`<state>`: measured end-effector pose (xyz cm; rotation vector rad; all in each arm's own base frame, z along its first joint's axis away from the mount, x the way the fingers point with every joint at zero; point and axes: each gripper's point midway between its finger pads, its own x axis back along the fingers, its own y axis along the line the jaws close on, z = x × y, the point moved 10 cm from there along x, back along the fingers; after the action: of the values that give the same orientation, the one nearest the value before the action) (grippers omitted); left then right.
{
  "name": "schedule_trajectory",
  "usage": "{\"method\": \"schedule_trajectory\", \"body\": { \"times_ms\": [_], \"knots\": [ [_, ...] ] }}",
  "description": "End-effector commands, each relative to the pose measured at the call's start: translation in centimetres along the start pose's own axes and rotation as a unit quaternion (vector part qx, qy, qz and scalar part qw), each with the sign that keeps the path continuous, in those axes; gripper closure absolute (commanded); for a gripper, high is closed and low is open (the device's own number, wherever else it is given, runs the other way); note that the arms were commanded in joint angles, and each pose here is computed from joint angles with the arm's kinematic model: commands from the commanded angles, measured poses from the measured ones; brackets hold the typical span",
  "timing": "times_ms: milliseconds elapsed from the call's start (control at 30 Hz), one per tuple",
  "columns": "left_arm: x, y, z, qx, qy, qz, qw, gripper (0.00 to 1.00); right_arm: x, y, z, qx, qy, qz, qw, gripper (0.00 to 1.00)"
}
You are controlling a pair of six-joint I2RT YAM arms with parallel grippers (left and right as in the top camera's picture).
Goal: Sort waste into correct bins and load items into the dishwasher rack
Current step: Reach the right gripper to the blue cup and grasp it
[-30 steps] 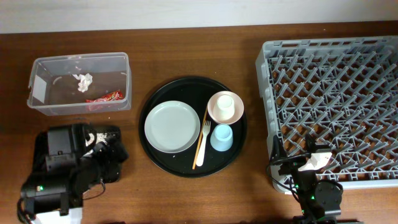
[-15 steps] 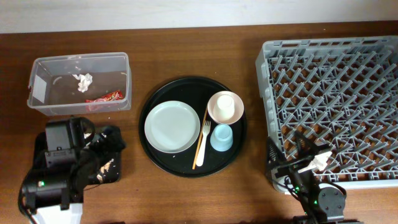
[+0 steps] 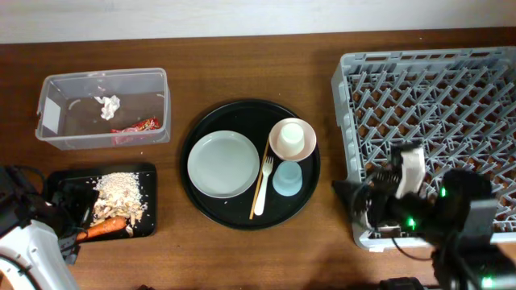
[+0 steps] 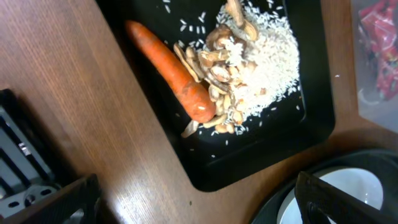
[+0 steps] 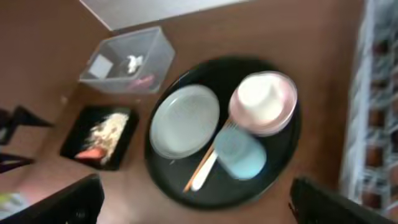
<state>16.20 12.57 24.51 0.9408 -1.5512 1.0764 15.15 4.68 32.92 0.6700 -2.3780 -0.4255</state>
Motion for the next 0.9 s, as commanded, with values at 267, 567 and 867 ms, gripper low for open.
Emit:
{"method": "schedule_trajectory", "body": {
  "times_ms": [267, 567, 867],
  "knots": [
    [0.2, 0.0, -0.1, -0.005, -0.005, 0.002, 1.0, 0.01, -18.9, 5.2, 0.9, 0.085, 0.239, 0.152, 0.955, 0.01],
    [0.2, 0.0, -0.1, -0.005, -0.004, 0.002, 1.0, 0.01, -21.3, 3.3, 1.9, 0.082, 0.241, 0.219, 0.942, 0.01],
    [0.2, 0.0, -0.1, -0.005, -0.004, 0.002, 1.0, 0.01, -22.8, 0.4, 4.6, 0.012, 0.316, 0.283, 0.905, 0.01]
  ]
}}
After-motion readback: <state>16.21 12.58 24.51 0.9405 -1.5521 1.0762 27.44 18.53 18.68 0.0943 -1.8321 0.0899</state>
